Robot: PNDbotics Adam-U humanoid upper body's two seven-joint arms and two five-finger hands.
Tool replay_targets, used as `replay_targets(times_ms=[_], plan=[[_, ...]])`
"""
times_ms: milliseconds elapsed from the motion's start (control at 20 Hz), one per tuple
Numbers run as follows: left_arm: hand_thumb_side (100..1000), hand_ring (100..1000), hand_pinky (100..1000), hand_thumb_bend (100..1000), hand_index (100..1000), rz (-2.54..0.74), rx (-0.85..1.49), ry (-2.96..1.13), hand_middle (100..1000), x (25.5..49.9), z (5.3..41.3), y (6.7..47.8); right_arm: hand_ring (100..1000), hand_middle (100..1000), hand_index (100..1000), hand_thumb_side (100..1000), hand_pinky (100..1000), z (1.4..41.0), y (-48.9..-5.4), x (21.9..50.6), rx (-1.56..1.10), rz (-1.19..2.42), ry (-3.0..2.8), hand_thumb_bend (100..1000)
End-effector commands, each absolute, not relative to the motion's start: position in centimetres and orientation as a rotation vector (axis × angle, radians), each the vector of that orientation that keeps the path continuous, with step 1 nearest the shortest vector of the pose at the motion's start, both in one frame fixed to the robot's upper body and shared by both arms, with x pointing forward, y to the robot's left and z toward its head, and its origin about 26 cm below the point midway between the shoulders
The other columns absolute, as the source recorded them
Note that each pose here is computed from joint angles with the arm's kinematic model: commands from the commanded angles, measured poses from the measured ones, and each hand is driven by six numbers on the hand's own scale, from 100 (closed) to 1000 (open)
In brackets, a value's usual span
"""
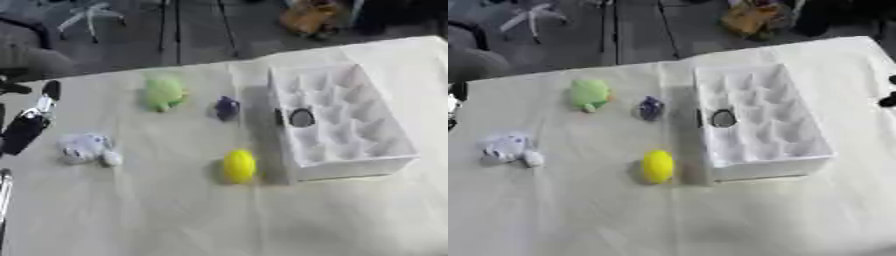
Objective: Pick up objects on the table and place them in the box.
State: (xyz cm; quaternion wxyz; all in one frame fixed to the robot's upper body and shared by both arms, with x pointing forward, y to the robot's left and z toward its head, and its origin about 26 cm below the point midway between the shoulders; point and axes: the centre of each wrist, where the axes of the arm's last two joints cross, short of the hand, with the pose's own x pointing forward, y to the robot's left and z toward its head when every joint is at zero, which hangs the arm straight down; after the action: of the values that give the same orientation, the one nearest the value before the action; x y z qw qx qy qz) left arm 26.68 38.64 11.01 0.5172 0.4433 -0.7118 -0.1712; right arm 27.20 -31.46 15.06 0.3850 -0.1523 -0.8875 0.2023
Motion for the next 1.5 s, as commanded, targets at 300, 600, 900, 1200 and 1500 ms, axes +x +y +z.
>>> replay_targets(times_ms=[300, 600, 900, 1200, 1500], plan=[[679, 685, 846, 552, 816, -0.697, 1.143, -1.557, 761, 27.1, 13.4, 41.3, 613, 717, 907, 740, 765, 16.0, -31.5, 27.0, -0.404, 0.538, -2.289, 362], [669, 689, 847, 568, 818, -0.706, 1.157, -1.532, 763, 27.0, 13.3, 41.5, 613, 717, 906, 741, 765, 16.0, -31.6, 27.0, -0.405, 0.541, -2.29, 362], [642, 732, 845, 645, 834, -1.001, 1.123, -1.278, 773, 27.3, 12.3, 43.6, 613, 717, 907, 742, 765, 16.0, -31.6, 27.0, -0.403, 0.545, -2.289, 361], [639, 747, 841, 705, 841, -1.198, 1.057, -1.088, 788, 29.2, 11.9, 45.0, 612, 717, 907, 742, 765, 16.0, -31.5, 27.0, -0.397, 0.55, -2.287, 362], [636, 738, 835, 744, 828, -1.251, 0.985, -1.109, 782, 31.4, 11.2, 44.6, 612, 716, 907, 742, 765, 16.0, -31.4, 27.0, -0.39, 0.552, -2.288, 360]])
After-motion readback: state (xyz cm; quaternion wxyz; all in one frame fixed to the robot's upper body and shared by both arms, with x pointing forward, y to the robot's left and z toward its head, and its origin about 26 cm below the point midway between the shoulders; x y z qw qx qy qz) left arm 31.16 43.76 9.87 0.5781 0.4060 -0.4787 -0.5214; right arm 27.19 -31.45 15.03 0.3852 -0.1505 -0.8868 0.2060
